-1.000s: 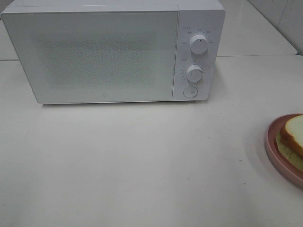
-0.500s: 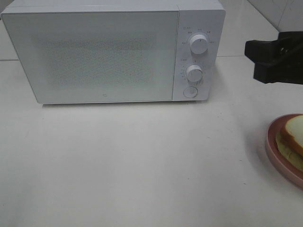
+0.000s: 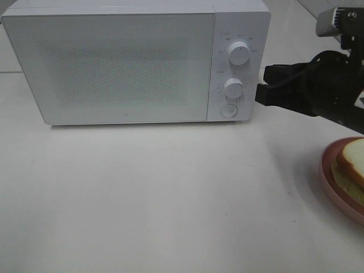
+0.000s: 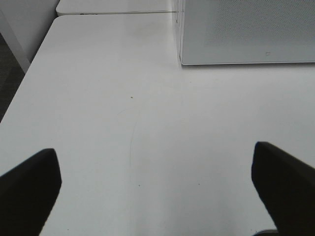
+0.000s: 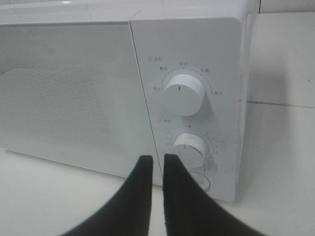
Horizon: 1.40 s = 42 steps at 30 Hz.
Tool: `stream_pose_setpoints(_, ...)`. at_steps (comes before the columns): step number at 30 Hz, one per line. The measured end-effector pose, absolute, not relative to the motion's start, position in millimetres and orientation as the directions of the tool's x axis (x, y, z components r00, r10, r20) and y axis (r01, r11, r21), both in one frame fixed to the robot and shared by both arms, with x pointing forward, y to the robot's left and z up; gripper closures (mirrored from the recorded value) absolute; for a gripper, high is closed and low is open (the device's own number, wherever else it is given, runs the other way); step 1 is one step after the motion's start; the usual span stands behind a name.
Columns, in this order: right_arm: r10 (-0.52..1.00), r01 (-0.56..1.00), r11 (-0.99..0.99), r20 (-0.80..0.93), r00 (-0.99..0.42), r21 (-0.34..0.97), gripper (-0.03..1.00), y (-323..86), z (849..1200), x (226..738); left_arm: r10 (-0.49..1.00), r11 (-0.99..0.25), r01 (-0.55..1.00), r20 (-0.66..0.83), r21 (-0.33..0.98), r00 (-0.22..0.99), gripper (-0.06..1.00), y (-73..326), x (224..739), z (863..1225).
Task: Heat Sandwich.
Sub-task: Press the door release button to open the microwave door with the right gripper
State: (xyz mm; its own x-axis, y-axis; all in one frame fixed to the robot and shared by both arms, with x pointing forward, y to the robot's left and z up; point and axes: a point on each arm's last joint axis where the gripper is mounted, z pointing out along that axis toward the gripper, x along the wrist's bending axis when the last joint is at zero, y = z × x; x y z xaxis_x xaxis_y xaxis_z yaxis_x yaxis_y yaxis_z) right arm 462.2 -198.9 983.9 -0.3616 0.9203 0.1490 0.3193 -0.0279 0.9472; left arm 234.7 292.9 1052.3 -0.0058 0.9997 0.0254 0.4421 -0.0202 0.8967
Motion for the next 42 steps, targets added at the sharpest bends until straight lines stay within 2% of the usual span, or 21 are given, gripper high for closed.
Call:
stream_pose_setpoints(3, 0.911, 0.341, -0.048, 0.181, -0.371, 0.939, 0.95, -194.4, 972.9, 467.2, 1.000, -0.020, 0.442, 0.025, 0.897, -0.006, -0.03, 292.9, 234.7, 1052.3)
stream_pose_setpoints(9, 0.895, 0.373, -0.107, 0.253, -0.368, 0.922, 0.96, -186.9, 948.3, 478.2, 1.000, -0.020, 0.442, 0.025, 0.897, -0.006, -0.03, 292.9, 234.7, 1052.3)
stream_pose_setpoints(15, 0.850, 0.435, -0.282, 0.433, -0.300, 0.855, 0.96, -182.2, 922.9, 486.1, 1.000, -0.020, 0.442, 0.025, 0.897, -0.006, -0.03, 292.9, 234.7, 1052.3)
stream_pose_setpoints(18, 0.752, 0.465, -0.476, 0.620, -0.226, 0.747, 0.96, -179.6, 908.7, 490.2, 1.000, -0.020, 0.442, 0.025, 0.897, -0.006, -0.03, 292.9, 234.7, 1052.3)
stream_pose_setpoints(21, 0.688, 0.487, -0.563, 0.705, -0.173, 0.668, 0.96, -178.9, 901.2, 491.3, 1.000, -0.020, 0.442, 0.025, 0.897, -0.006, -0.03, 292.9, 234.7, 1052.3)
stream_pose_setpoints(22, 0.637, 0.521, -0.622, 0.764, -0.097, 0.585, 0.96, -178.9, 889.2, 491.4, 1.000, -0.020, 0.442, 0.025, 0.897, -0.006, -0.03, 292.9, 234.7, 1052.3)
stream_pose_setpoints(23, 0.637, 0.521, -0.622, 0.764, -0.097, 0.585, 0.96, -178.9, 889.2, 491.4, 1.000, -0.020, 0.442, 0.025, 0.897, -0.006, -0.03, 292.9, 234.7, 1052.3)
stream_pose_setpoints(27, 0.499, 0.551, -0.747, 0.861, 0.093, 0.373, 0.96, -179.7, 866.6, 491.0, 1.000, -0.020, 0.442, 0.025, 0.897, -0.006, -0.03, 292.9, 234.7, 1052.3)
stream_pose_setpoints(32, 0.409, 0.508, -0.820, 0.891, 0.198, 0.264, 0.96, -183.1, 858.8, 492.3, 1.000, -0.020, 0.442, 0.025, 0.897, -0.006, -0.03, 292.9, 234.7, 1052.3)
stream_pose_setpoints(42, 0.259, 0.431, -0.892, 0.936, 0.238, 0.137, 0.96, -181.2, 864.9, 505.3, 1.000, -0.020, 0.442, 0.025, 0.897, -0.006, -0.03, 292.9, 234.7, 1052.3)
